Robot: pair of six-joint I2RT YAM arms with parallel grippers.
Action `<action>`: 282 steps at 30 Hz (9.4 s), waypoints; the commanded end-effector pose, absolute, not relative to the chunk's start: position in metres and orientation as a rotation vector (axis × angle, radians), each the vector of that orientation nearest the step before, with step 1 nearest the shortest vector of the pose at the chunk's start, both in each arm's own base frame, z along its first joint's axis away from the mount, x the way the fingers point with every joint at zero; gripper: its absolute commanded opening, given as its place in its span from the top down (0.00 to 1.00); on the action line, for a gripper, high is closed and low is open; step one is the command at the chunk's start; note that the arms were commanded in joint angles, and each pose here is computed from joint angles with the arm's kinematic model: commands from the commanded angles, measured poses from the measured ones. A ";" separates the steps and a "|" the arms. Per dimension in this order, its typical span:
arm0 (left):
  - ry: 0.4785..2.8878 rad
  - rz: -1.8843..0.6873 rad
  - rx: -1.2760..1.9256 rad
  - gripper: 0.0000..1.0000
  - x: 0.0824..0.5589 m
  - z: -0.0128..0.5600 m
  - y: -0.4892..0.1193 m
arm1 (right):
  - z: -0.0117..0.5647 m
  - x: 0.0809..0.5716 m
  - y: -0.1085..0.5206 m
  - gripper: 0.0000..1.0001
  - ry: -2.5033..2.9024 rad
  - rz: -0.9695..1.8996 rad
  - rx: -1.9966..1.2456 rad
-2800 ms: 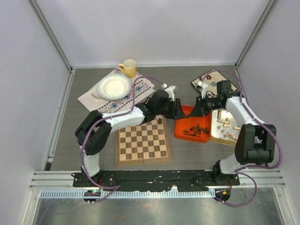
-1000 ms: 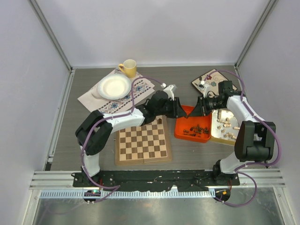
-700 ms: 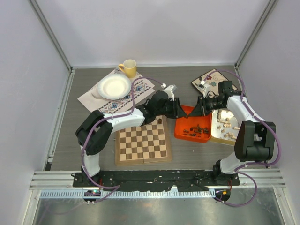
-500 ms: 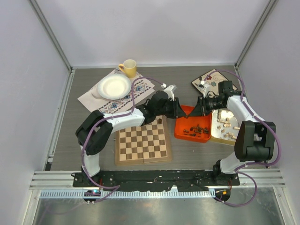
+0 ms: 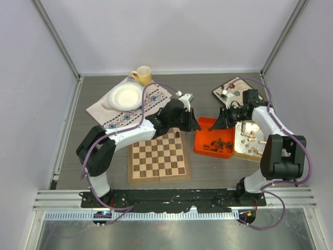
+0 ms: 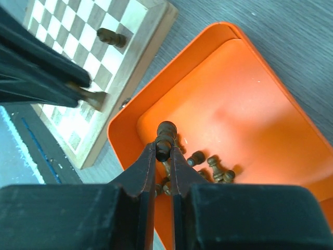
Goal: Set up the chess pieces on the board
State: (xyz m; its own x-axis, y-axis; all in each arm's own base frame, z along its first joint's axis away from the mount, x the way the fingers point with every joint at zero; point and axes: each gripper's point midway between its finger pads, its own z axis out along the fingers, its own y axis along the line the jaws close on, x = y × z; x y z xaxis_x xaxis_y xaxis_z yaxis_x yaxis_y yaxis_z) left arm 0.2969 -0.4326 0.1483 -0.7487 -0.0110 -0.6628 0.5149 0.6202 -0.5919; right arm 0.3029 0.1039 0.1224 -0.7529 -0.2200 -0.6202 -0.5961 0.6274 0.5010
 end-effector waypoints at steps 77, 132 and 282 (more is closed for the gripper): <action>2.588 -0.599 0.512 1.00 0.368 0.119 -0.336 | 0.115 0.316 0.080 0.99 2.334 0.660 -0.745; 2.725 -0.460 0.617 0.96 0.351 0.078 -0.341 | 0.112 0.316 0.079 0.99 2.345 0.660 -0.750; 1.425 -0.891 1.202 0.68 0.203 0.200 -0.397 | 0.203 0.193 0.213 0.98 1.790 1.173 -1.269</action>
